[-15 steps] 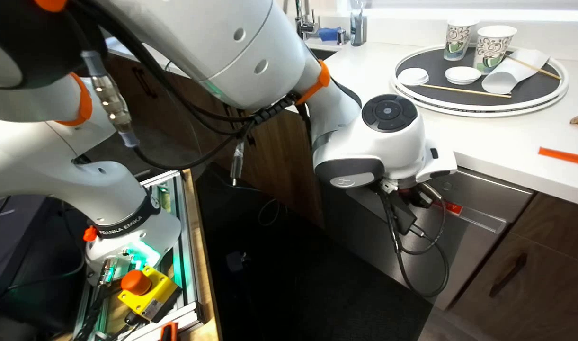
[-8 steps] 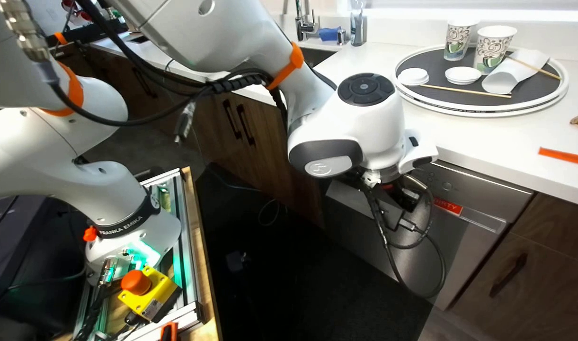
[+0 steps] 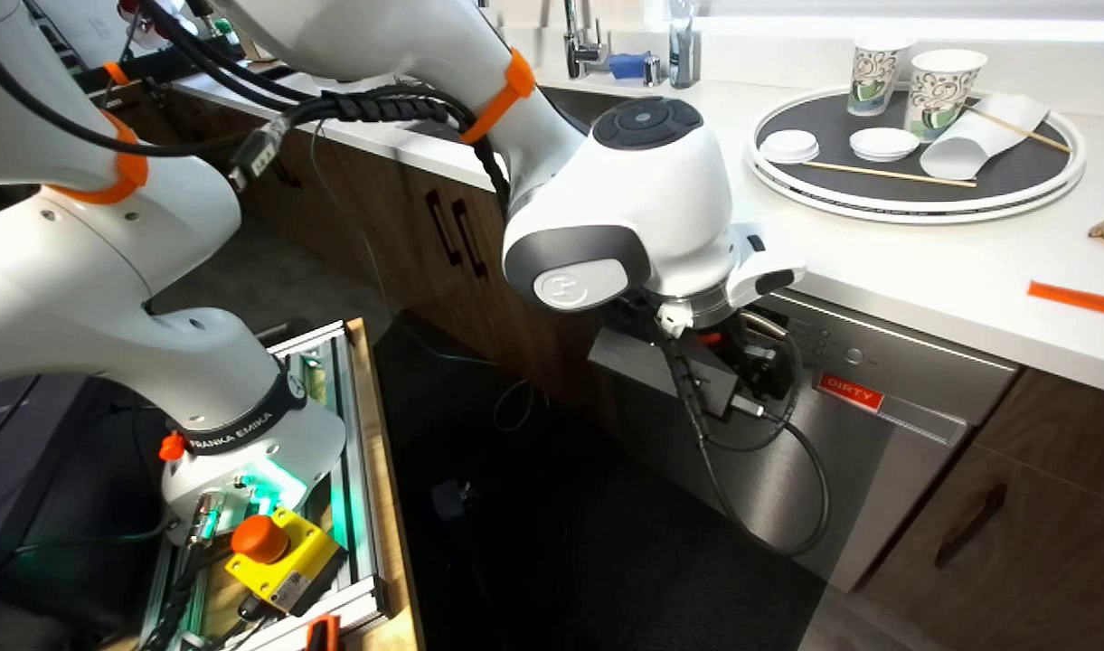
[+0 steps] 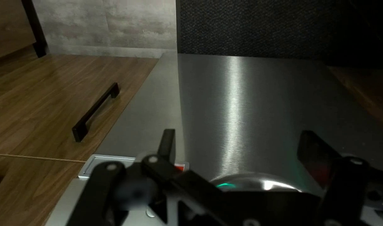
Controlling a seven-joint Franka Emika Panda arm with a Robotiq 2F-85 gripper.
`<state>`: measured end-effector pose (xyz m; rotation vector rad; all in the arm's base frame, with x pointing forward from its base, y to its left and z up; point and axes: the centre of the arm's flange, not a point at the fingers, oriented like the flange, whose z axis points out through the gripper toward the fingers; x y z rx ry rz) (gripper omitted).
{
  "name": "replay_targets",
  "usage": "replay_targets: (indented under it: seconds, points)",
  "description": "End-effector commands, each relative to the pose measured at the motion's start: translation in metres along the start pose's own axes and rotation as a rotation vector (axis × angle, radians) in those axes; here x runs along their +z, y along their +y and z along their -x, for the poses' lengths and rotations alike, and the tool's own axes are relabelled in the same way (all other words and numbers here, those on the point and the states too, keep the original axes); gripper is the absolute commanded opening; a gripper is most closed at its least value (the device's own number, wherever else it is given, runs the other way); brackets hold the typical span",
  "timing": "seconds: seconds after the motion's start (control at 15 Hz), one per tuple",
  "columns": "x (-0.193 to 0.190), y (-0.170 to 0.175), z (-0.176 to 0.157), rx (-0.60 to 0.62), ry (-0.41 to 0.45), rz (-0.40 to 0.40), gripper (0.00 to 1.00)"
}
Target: Press a button on the dishwasher.
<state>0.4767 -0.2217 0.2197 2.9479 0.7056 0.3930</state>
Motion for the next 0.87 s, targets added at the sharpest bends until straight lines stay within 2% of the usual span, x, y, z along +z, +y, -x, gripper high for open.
replay_targets:
  seconds: [0.0, 0.53, 0.6, 0.8]
  points:
    - [-0.024, -0.013, 0.01, 0.014, -0.019, 0.004, 1.0]
    - [-0.041, -0.014, 0.013, 0.124, 0.033, -0.011, 1.0]
    - [-0.027, -0.007, 0.003, 0.103, 0.031, 0.012, 1.0]
    - [-0.029, -0.007, 0.002, 0.123, 0.042, 0.009, 1.0]
